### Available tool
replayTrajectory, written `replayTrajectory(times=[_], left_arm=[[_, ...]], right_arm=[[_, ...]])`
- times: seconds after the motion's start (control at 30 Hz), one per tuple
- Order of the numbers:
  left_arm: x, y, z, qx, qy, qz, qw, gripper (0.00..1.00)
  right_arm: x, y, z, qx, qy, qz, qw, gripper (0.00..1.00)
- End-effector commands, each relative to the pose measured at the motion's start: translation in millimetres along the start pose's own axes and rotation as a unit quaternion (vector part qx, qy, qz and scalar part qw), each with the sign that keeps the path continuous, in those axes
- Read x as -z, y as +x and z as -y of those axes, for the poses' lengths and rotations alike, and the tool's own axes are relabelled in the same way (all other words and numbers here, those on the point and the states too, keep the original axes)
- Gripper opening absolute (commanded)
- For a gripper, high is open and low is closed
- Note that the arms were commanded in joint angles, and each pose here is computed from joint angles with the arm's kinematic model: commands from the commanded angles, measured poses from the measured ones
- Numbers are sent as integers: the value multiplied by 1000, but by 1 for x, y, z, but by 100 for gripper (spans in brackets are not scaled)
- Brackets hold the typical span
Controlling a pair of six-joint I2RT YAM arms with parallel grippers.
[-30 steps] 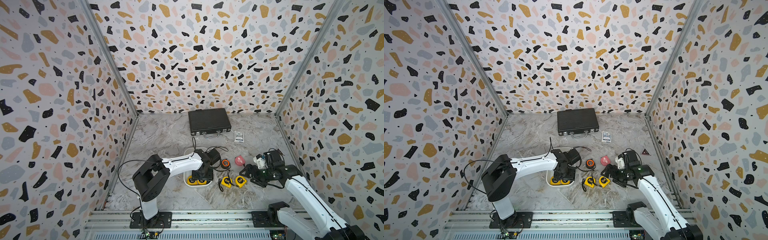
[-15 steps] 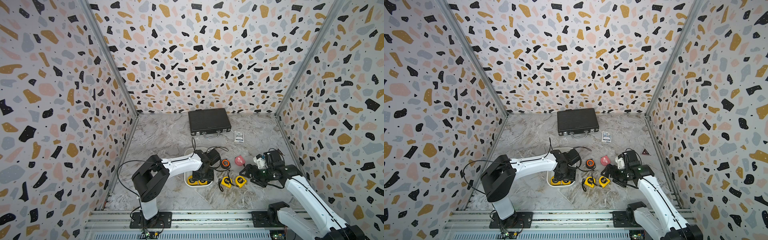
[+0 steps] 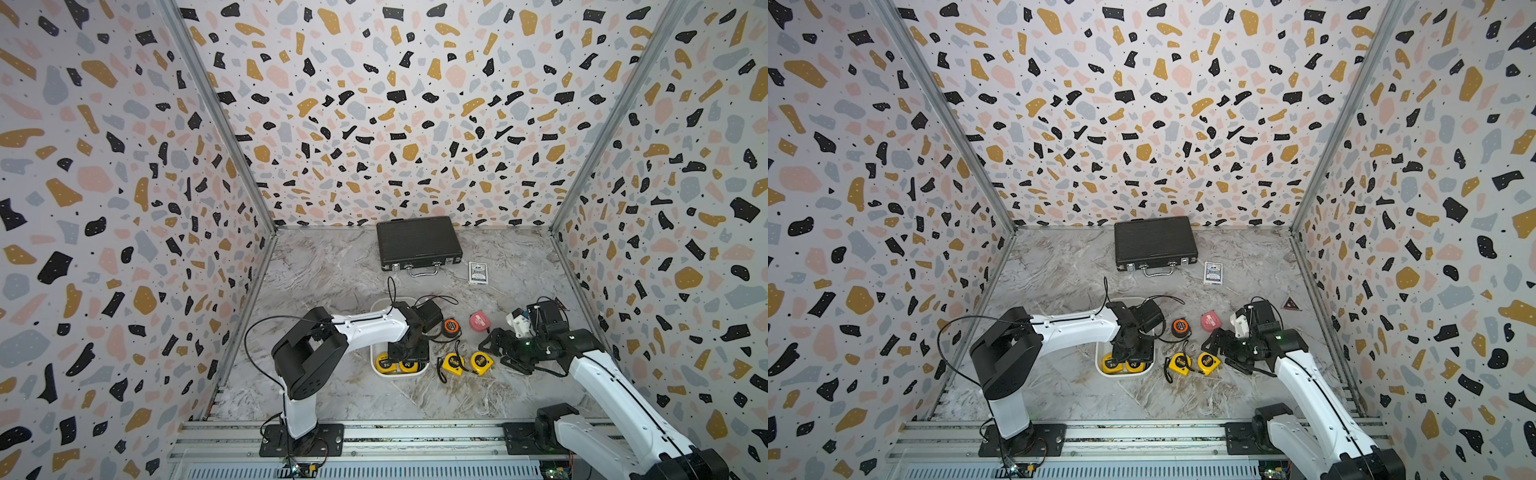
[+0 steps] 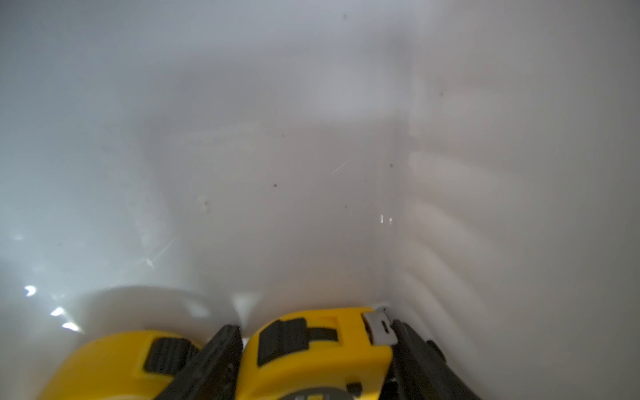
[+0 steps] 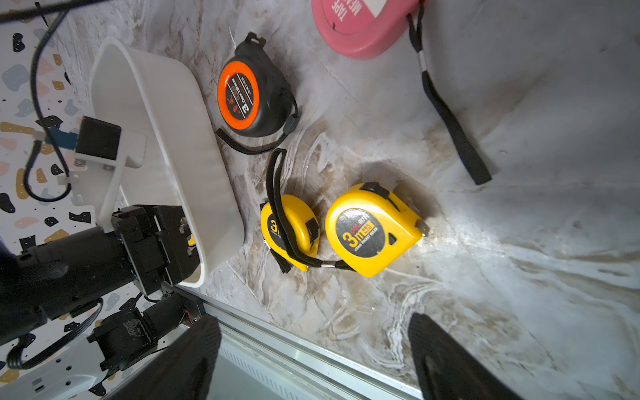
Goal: Take the tape measure out of the storage box
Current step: Pick up the tape measure from the storage box.
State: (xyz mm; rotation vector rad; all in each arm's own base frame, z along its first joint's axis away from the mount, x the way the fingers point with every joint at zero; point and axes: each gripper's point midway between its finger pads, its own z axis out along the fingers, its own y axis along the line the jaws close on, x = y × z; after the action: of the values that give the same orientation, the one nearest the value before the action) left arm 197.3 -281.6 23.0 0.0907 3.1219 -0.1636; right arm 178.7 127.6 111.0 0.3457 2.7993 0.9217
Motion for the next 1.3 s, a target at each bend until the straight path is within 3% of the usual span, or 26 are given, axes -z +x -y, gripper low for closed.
replayTrajectory(times=[0.0,0.23,0.53,0.7,0.97,1.27], left_arm=[[-12,13,-5,-8,-19,-26,999,69],[-15,16,-6,-6,-22,-32,999,42],[16,-1,1,-7,-19,10,1000,5],[35,-11,3,-3,-20,37,999,0],[70,-26,-3,24,-23,82,996,0],[138,-44,1,73,30,142,987,0]], right_arm=[[9,-9,-10,14,-7,16,1000,91],[10,-11,-12,16,-10,19,1000,91],[12,-15,-19,19,-21,27,999,91],[14,-18,-24,24,-30,30,999,91],[18,-22,-36,35,-56,40,997,91],[19,-22,-62,67,-95,47,992,91]])
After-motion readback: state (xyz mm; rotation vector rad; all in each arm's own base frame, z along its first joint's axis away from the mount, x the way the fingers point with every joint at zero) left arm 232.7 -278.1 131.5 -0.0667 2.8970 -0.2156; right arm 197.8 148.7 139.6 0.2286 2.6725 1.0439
